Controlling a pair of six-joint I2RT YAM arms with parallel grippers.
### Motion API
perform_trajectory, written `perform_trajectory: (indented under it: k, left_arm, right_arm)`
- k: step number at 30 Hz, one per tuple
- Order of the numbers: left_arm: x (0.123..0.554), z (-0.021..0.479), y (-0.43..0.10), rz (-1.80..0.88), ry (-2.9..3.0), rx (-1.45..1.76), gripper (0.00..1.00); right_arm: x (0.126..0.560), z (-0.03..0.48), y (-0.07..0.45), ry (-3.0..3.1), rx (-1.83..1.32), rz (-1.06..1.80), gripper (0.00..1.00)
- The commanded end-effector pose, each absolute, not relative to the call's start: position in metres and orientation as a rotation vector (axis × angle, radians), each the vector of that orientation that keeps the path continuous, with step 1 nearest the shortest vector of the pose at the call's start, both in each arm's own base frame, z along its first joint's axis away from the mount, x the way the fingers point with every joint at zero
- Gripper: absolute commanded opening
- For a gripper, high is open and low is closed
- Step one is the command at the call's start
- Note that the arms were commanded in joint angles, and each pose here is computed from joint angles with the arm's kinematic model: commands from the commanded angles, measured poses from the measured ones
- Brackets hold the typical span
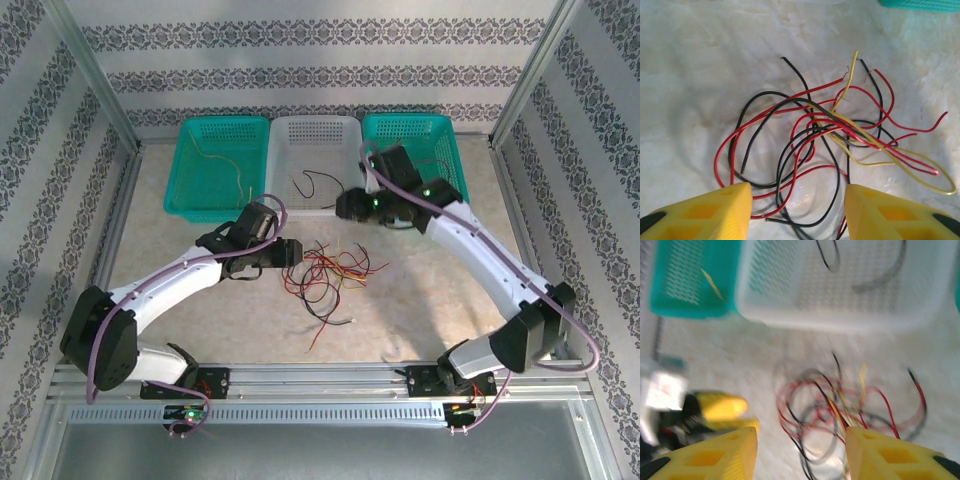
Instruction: Untangle the cables
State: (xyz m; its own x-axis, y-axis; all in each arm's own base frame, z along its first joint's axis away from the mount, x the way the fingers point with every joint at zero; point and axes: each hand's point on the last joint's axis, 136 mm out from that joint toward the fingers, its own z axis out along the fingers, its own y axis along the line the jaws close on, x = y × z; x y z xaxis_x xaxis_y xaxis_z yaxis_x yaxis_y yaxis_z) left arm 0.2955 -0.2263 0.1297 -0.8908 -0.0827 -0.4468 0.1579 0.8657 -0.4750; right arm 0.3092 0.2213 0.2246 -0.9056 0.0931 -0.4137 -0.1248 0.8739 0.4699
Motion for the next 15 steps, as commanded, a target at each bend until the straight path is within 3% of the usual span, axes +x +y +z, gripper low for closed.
perform_trajectory:
  k: [1,6,15]
  left_arm:
    - [0.309,0.13,-0.24,-0.83,2.539,-0.005,0.49]
    - [0.313,0.11,-0.247,-0.829,2.614,-0.025,0.41]
    - [0.322,0.117,-0.245,-0.8,2.601,-0.083,0.4]
  right_arm:
    - [0.292,0.176,0.207,2.724,0.036,0.586,0.48]
    - [0.294,0.155,0.212,2.693,0.096,0.617,0.46]
    - [0.334,0.117,0.233,2.726,0.001,0.502,0.44]
